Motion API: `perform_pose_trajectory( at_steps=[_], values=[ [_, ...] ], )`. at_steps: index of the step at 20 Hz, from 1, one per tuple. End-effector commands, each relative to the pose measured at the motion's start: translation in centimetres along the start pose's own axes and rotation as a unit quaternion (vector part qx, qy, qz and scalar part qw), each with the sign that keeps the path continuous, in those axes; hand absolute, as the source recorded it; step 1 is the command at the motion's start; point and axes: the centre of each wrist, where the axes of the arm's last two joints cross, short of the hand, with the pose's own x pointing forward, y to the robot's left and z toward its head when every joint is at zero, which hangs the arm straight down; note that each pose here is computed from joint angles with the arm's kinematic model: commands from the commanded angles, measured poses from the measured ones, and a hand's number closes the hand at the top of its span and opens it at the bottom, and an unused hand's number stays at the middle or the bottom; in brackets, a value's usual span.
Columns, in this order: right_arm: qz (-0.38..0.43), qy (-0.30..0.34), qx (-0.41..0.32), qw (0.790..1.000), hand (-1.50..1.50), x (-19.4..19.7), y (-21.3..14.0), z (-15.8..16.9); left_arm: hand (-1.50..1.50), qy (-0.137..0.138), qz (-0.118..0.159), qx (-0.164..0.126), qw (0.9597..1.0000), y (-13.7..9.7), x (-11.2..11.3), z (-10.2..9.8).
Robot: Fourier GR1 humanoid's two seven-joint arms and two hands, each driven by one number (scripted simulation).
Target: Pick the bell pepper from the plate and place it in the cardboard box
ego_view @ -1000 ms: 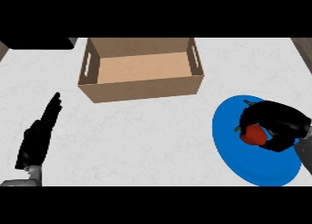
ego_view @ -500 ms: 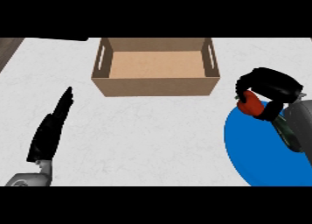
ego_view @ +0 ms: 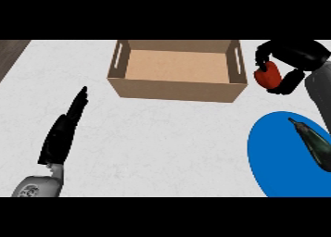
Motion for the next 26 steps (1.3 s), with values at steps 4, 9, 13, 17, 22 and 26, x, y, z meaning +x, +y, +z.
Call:
perform_pose_trajectory(
  at_steps=[4,9,13,17,22,26],
  values=[
    [-0.063,-0.060,-0.061,0.994,1.50,-0.9,-4.5,-1.5,0.00,0.015,0.001,0.002,0.9999,0.7,-0.5,-0.2],
    [-0.195,-0.163,-0.131,0.958,1.50,0.3,-6.5,-3.9,0.00,0.012,0.000,0.007,0.9999,0.1,-0.1,-0.9],
    [-0.232,-0.211,-0.133,0.940,1.50,1.1,-8.6,-5.0,0.00,0.013,0.007,0.007,0.9999,0.5,-0.3,-1.2],
    [-0.252,-0.245,-0.127,0.928,1.50,1.6,-10.3,-5.5,0.00,0.020,0.004,0.015,0.9997,-0.3,-1.5,0.4],
    [-0.256,-0.248,-0.106,0.928,1.50,5.3,-10.6,-9.8,0.00,0.024,-0.004,0.023,0.9994,1.5,-1.4,0.1],
    [-0.251,-0.246,-0.088,0.932,1.50,7.5,-11.0,-11.9,0.00,0.027,0.000,0.026,0.9993,1.7,0.0,-0.4]
  ],
)
